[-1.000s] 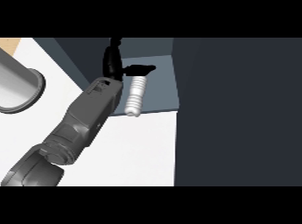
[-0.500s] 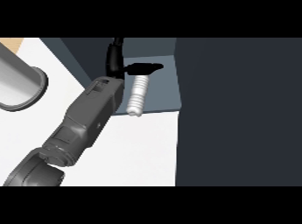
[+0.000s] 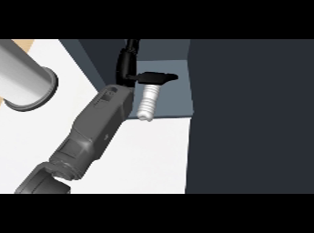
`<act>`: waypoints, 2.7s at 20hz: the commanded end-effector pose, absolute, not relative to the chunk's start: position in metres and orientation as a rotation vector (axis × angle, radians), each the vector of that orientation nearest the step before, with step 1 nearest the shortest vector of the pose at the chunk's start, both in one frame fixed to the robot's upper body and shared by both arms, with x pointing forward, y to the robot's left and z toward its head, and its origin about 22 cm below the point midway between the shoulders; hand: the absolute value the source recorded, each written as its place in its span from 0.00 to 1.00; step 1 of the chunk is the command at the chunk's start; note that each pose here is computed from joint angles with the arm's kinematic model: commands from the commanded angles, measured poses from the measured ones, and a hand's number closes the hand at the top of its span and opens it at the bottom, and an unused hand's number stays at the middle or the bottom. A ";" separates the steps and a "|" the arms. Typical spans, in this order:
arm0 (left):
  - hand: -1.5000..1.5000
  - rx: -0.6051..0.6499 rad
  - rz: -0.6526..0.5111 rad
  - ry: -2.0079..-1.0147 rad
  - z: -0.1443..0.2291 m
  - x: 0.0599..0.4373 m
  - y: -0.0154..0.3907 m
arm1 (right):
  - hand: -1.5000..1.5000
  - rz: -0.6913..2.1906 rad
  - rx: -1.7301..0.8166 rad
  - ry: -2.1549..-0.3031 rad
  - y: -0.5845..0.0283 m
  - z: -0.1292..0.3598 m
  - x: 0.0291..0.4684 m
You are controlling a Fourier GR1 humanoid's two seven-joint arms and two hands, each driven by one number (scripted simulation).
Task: Pick up the bottled water, place it into the cabinet and close the cabinet
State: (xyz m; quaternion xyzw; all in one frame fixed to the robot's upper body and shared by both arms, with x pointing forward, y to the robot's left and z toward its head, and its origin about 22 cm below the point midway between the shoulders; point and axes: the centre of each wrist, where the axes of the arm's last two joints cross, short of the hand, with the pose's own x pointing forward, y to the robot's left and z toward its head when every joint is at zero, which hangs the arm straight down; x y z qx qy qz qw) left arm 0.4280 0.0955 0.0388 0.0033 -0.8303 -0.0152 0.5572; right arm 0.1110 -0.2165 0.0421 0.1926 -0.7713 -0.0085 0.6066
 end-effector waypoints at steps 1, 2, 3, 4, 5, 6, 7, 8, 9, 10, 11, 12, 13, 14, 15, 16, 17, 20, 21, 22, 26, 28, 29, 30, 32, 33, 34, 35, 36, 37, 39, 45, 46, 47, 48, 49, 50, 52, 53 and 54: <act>0.00 -0.020 0.041 -1.945 0.018 0.420 0.129 | 0.00 -0.002 0.414 -1.782 -0.212 0.050 0.113; 0.00 -0.046 0.036 -1.938 0.019 0.418 0.129 | 0.00 -0.032 0.438 -1.770 -0.218 0.050 0.103; 0.00 -0.053 0.050 -1.943 0.019 0.415 0.118 | 0.00 -0.027 0.409 -1.780 -0.223 0.037 0.109; 0.00 -0.074 0.048 -1.957 0.017 0.412 0.121 | 0.00 -0.040 0.423 -1.774 -0.218 0.041 0.112; 0.00 -0.106 0.053 -1.940 0.015 0.409 0.120 | 0.00 -0.032 0.410 -1.775 -0.222 0.048 0.109; 0.00 -0.108 0.052 -1.963 0.023 0.413 0.132 | 0.00 -0.026 0.401 -1.779 -0.227 0.040 0.116; 0.00 -0.115 0.048 -1.943 0.017 0.405 0.116 | 0.00 -0.019 0.417 -1.754 -0.226 0.039 0.105; 0.00 -0.113 0.061 -1.945 0.005 0.396 0.116 | 0.00 -0.017 0.432 -1.763 -0.216 0.042 0.111; 0.00 -0.149 0.034 -1.920 0.009 0.394 0.125 | 0.00 -0.037 0.406 -1.766 -0.215 0.048 0.108; 0.00 -0.164 0.035 -1.927 0.004 0.389 0.135 | 0.00 -0.051 0.398 -1.757 -0.218 0.042 0.099; 0.00 -0.193 0.037 -1.927 0.019 0.391 0.130 | 0.00 -0.027 0.393 -1.764 -0.212 0.045 0.102; 0.00 -0.219 0.054 -1.930 0.019 0.382 0.113 | 0.00 -0.029 0.403 -1.763 -0.222 0.052 0.105; 0.00 -0.239 0.058 -1.922 0.031 0.383 0.111 | 0.00 -0.041 0.415 -1.763 -0.201 0.053 0.093; 0.00 -0.256 0.078 -1.922 0.013 0.368 0.121 | 0.00 -0.037 0.388 -1.765 -0.217 0.048 0.099; 0.00 -0.242 0.093 -1.915 -0.001 0.355 0.121 | 0.00 -0.036 0.407 -1.763 -0.224 0.047 0.094; 0.00 -0.267 0.098 -1.917 0.027 0.362 0.123 | 0.00 -0.055 0.409 -1.763 -0.216 0.044 0.092; 0.00 -0.304 0.083 -1.913 0.025 0.351 0.120 | 0.00 -0.049 0.401 -1.761 -0.211 0.040 0.103; 0.00 -0.304 0.088 -1.912 0.022 0.319 0.128 | 0.00 -0.036 0.410 -1.755 -0.209 0.042 0.087; 0.00 -0.333 0.086 -1.932 0.038 0.317 0.139 | 0.00 -0.046 0.403 -1.756 -0.210 0.045 0.101; 0.00 -0.350 0.121 -1.921 0.033 0.296 0.123 | 0.00 -0.026 0.407 -1.760 -0.207 0.048 0.095; 0.00 -0.387 0.137 -1.920 0.046 0.244 0.142 | 0.00 -0.032 0.422 -1.784 -0.205 0.044 0.101; 0.00 -0.431 0.138 -1.893 0.059 0.216 0.132 | 0.00 0.046 0.393 -1.784 -0.220 0.050 0.096; 0.00 -0.431 0.112 -1.898 0.060 0.216 0.138 | 0.00 0.110 0.434 -1.758 -0.210 0.044 0.104; 0.00 -0.432 0.109 -1.902 0.059 0.201 0.140 | 0.00 0.157 0.439 -1.772 -0.208 0.060 0.090; 0.00 -0.441 0.104 -1.911 0.074 0.183 0.154 | 1.00 0.220 0.453 -1.716 -0.220 0.058 0.087; 0.00 -0.458 0.128 -1.912 0.082 0.171 0.148 | 1.00 0.262 0.456 -1.691 -0.211 0.049 0.089; 0.00 -0.444 0.125 -1.923 0.073 0.156 0.158 | 1.00 0.278 0.462 -1.691 -0.218 0.048 0.100; 0.00 -0.398 0.140 -1.947 0.062 0.175 0.167 | 1.00 0.360 0.540 -1.640 -0.208 0.058 0.082; 0.00 -0.430 0.161 -1.934 0.075 0.147 0.165 | 1.00 0.385 0.517 -1.656 -0.208 0.064 0.086; 0.00 -0.363 0.173 -1.952 0.074 0.147 0.168 | 1.00 0.448 0.538 -1.669 -0.205 0.070 0.089; 0.00 -0.356 0.162 -1.968 0.083 0.143 0.193 | 1.00 0.519 0.558 -1.649 -0.203 0.071 0.092; 0.00 -0.292 0.214 -1.984 0.088 0.120 0.224 | 1.00 0.607 0.651 -1.673 -0.177 0.086 0.078; 0.00 -0.297 0.215 -1.988 0.090 0.111 0.217 | 1.00 0.597 0.665 -1.685 -0.166 0.094 0.075; 0.00 -0.299 0.219 -1.977 0.090 0.103 0.229 | 1.00 0.607 0.658 -1.683 -0.167 0.092 0.075; 0.00 -0.302 0.217 -1.981 0.094 0.101 0.239 | 1.00 0.593 0.641 -1.703 -0.163 0.098 0.074; 0.00 -0.322 0.238 -1.983 0.094 0.097 0.228 | 1.00 0.626 0.657 -1.699 -0.156 0.103 0.076; 0.00 -0.308 0.211 -1.980 0.096 0.091 0.238 | 1.00 0.640 0.633 -1.700 -0.164 0.110 0.075; 0.00 -0.319 0.228 -1.983 0.090 0.092 0.247 | 1.00 0.673 0.638 -1.687 -0.150 0.105 0.079; 0.00 -0.332 0.221 -1.981 0.105 0.086 0.249 | 1.00 0.644 0.640 -1.696 -0.147 0.105 0.076; 0.00 -0.323 0.229 -1.966 0.095 0.092 0.256 | 1.00 0.653 0.647 -1.697 -0.143 0.106 0.084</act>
